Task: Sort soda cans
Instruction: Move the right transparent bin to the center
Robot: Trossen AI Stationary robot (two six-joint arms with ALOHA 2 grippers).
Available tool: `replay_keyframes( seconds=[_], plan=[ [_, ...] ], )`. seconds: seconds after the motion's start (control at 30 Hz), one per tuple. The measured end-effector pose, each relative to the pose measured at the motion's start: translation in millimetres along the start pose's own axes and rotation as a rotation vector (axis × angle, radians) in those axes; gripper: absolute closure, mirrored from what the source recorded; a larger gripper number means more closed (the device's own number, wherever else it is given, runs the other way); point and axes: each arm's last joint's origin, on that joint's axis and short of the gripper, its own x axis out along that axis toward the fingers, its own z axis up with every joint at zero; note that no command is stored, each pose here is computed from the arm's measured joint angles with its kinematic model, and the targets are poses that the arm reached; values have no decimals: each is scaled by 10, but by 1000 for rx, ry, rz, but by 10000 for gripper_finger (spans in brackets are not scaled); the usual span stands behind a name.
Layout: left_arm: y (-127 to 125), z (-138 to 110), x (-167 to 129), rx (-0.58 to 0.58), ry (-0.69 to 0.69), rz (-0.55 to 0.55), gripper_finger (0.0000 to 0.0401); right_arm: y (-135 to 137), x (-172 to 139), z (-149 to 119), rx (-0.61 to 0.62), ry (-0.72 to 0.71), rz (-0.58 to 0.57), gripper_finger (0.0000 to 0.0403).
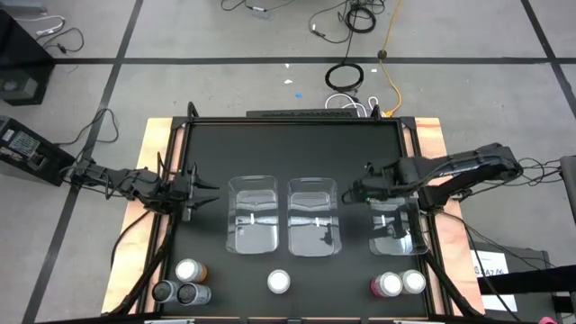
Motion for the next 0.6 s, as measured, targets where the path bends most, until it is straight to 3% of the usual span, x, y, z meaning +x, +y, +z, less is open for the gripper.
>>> replay_keyframes(
  seconds=[0.33, 0.6],
  plan=[
    [0, -23, 0, 7, 23, 0, 253, -111, 636, -301, 103, 100, -23, 77],
    [0, -23, 0, 7, 23, -1, 253, -148, 810, -356, 151, 159, -6, 176]
  ],
)
